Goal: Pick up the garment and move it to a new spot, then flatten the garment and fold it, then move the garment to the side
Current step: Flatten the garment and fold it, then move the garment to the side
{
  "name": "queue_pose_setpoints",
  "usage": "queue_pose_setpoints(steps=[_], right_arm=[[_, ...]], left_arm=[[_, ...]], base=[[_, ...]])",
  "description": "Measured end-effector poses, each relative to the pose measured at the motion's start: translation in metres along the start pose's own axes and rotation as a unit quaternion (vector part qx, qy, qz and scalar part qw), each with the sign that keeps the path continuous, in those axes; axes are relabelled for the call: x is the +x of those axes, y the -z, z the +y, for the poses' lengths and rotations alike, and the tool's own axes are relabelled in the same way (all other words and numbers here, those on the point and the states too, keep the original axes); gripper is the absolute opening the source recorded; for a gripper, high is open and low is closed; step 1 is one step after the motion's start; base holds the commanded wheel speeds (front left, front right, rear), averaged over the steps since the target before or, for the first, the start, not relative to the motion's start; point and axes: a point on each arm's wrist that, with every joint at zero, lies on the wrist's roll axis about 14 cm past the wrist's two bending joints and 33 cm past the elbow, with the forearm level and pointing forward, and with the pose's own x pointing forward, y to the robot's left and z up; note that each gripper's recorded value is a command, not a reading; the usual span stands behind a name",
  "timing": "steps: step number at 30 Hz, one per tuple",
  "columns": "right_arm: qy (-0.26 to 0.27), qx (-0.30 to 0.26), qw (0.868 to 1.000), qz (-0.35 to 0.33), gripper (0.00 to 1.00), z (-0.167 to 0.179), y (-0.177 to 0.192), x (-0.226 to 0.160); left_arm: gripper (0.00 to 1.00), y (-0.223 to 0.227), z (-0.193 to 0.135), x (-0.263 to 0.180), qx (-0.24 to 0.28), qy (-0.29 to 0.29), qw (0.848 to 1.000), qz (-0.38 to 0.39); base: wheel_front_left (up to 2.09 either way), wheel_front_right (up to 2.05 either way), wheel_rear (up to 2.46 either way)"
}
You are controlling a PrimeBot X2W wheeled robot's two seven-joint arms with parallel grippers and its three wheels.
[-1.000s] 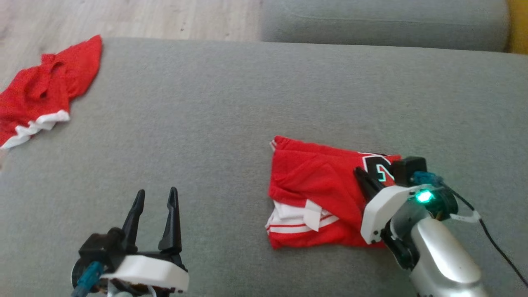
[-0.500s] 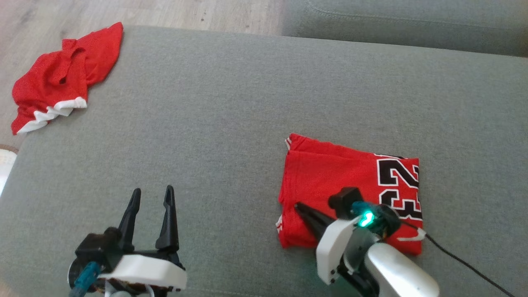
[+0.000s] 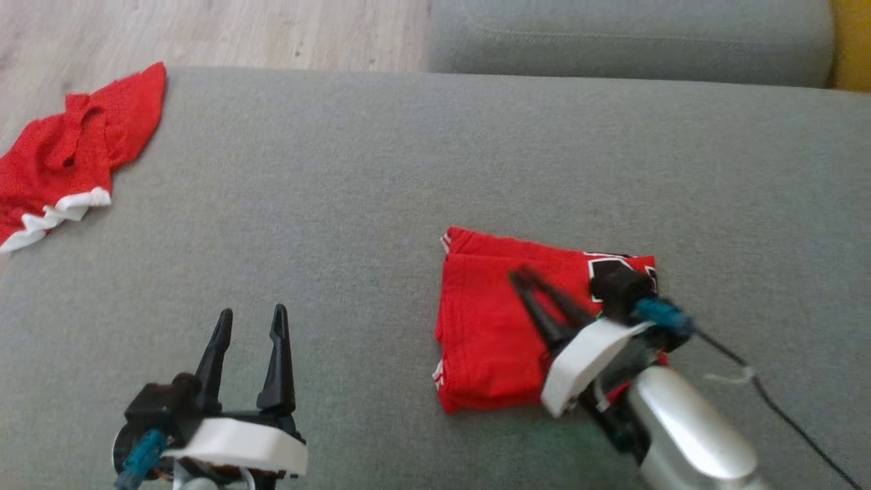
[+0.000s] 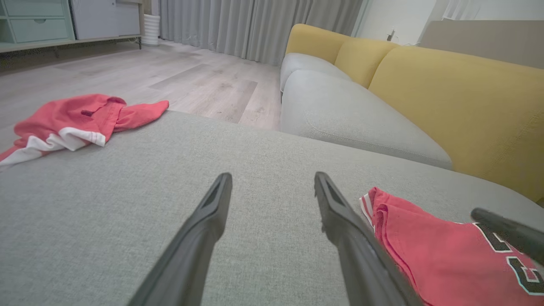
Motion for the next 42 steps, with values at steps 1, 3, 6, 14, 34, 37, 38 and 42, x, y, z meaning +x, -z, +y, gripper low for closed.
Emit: queue_pose_setpoints(steps=[1, 3, 6, 14, 34, 37, 38, 42], right_arm=[[0.016, -0.004, 1.0, -0.017, 0.67, -0.01, -0.009, -0.003], [0.051, -0.003, 0.997, -0.052, 1.0, -0.029, -0.028, -0.011], [0.108, 0.01, 0.99, -0.091, 1.0, -0.054, -0.039, -0.033], [0.203, 0.034, 0.973, -0.104, 1.0, -0.087, -0.018, -0.093], [0.226, 0.052, 0.967, -0.104, 1.0, -0.081, 0.001, -0.12], [0.227, 0.057, 0.967, -0.102, 1.0, -0.082, 0.004, -0.12], [0.228, 0.057, 0.967, -0.101, 1.0, -0.082, 0.004, -0.12], [0.228, 0.058, 0.967, -0.098, 1.0, -0.082, 0.006, -0.12]], left_arm=[[1.0, -0.001, -0.001, 0.001, 0.001, 0.003, 1.0, -0.003], [1.0, -0.006, -0.006, 0.003, -0.005, 0.008, 1.0, -0.01], [1.0, -0.006, -0.01, 0.003, -0.01, 0.013, 1.0, -0.012], [1.0, -0.002, -0.015, 0.002, -0.013, 0.02, 1.0, -0.017], [1.0, 0.031, -0.002, -0.025, -0.003, 0.005, 1.0, 0.019], [1.0, 0.031, -0.003, -0.024, -0.003, 0.006, 1.0, 0.019], [1.0, 0.031, -0.003, -0.024, -0.003, 0.006, 1.0, 0.019], [1.0, 0.031, -0.003, -0.025, -0.003, 0.006, 1.0, 0.019]], base=[[0.0, 0.0, 0.0], [0.0, 0.0, 0.0], [0.0, 0.0, 0.0], [0.0, 0.0, 0.0], [0.0, 0.0, 0.0], [0.0, 0.0, 0.0], [0.0, 0.0, 0.0], [0.0, 0.0, 0.0]])
